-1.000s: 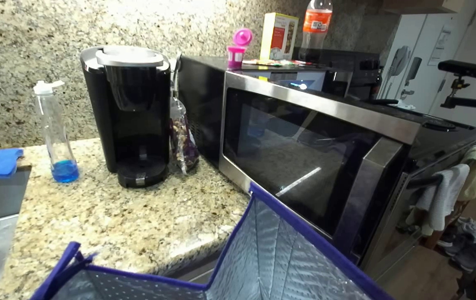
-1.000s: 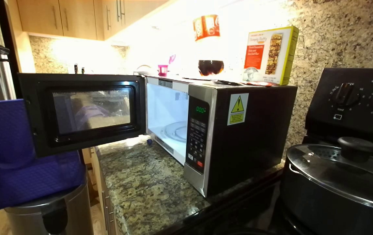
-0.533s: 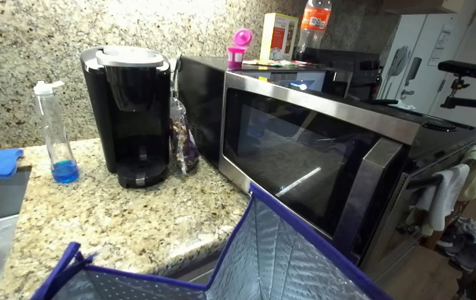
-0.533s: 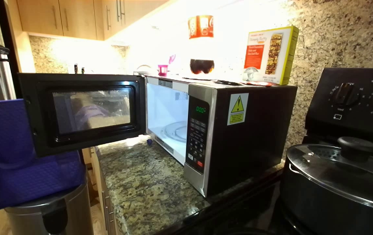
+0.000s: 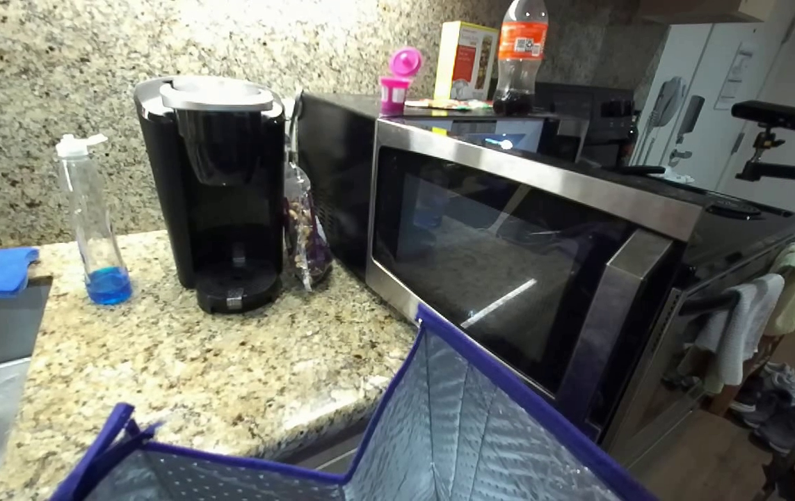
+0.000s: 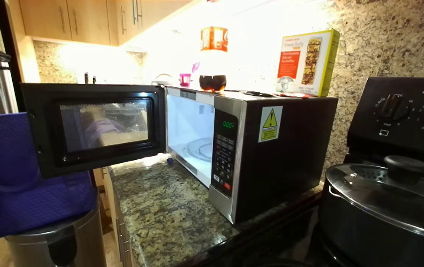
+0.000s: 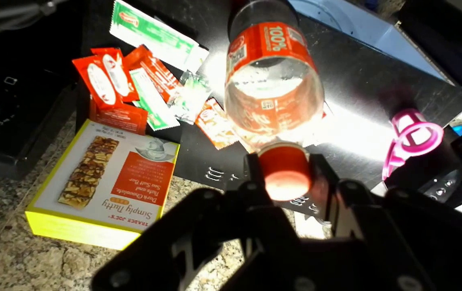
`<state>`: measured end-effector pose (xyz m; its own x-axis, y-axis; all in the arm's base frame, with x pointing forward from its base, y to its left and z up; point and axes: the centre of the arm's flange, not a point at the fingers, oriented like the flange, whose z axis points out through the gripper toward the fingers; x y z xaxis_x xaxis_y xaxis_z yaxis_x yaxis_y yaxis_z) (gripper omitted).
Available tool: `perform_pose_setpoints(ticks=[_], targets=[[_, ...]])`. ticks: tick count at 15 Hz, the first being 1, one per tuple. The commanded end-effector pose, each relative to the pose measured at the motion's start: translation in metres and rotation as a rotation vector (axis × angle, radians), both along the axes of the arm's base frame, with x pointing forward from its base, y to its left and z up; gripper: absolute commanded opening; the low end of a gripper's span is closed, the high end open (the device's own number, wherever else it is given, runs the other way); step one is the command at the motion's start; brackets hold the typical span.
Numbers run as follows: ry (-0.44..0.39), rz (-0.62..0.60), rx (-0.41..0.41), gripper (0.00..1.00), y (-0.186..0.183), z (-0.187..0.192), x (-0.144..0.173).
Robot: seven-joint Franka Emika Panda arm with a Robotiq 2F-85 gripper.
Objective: Place the Coca-Cola bottle on top of the microwave
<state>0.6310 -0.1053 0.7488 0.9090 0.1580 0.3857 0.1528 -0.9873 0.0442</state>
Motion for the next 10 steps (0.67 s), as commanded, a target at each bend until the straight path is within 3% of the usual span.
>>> perform_pose_setpoints(ticks=[1,10], targets=[[0.012,0.041,-0.023,0.08,-0.004,0.018,0.030],[-0.031,-0.011,0.000,0.08,-0.027,0.014,0.018]])
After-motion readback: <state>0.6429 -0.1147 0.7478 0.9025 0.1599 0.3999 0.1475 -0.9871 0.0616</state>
